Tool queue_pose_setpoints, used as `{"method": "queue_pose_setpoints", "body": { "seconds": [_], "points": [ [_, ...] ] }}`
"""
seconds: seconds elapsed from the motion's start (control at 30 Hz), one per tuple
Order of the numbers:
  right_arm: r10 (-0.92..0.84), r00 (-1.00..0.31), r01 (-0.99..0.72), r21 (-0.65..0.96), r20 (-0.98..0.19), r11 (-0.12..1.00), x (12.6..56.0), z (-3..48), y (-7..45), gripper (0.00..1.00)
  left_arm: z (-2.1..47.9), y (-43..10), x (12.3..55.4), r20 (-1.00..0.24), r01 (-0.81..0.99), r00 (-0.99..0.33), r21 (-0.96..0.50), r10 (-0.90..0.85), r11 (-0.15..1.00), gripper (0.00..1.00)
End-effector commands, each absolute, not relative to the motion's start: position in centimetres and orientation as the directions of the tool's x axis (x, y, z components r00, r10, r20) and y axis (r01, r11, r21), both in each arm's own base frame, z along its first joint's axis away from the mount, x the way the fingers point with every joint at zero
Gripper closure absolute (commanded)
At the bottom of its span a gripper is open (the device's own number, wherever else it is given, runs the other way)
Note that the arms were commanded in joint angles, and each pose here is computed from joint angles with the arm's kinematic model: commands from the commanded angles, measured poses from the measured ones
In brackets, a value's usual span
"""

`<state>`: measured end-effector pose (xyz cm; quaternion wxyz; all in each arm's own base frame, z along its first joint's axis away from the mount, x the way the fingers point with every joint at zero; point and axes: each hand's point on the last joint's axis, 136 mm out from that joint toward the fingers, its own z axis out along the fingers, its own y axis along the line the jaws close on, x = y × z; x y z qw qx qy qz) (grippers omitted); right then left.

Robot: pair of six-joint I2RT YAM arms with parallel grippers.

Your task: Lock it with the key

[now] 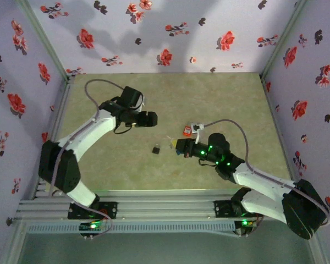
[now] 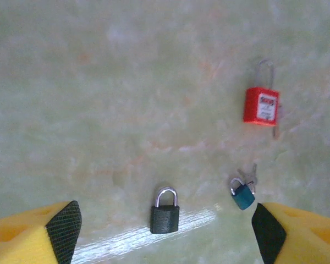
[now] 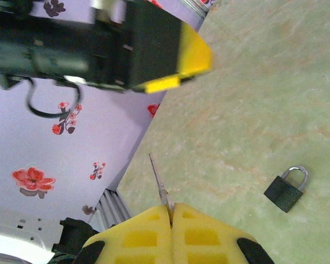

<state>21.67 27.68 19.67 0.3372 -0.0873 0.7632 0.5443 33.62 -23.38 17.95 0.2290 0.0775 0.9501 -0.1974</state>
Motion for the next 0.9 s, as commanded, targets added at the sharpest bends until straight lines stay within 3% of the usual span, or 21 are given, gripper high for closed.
{"method": "queue_pose_setpoints", "body": {
  "seconds": [0.0, 0.07, 0.33, 0.87],
  "points": [
    [0.241, -0.726, -0.518, 0.743, -0.644, 0.424, 22.2, 19.9, 27.5, 1.00, 21.2, -21.1, 33.1, -0.552, 0.287, -0.827, -0.258, 0.103, 0.923, 0.09],
    [0.233, -0.719, -0.525, 0.732, -0.654, 0.435, 22.2, 19.8, 27.6, 1.00, 22.9, -20.2, 33.1, -0.620, 0.296, -0.780, -0.244, 0.086, 0.923, 0.01],
    [0.153, -0.708, -0.540, 0.668, -0.690, 0.512, 21.5, 18.8, 28.7, 1.00, 26.0, -15.0, 32.1, -0.835, 0.224, -0.544, -0.235, -0.079, 0.946, 0.00],
    [0.152, -0.769, -0.374, 0.630, -0.620, 0.681, 21.6, 14.5, 28.5, 1.00, 24.0, -8.3, 31.6, -0.890, -0.018, -0.445, -0.103, -0.100, 0.995, 0.00]
  ]
}}
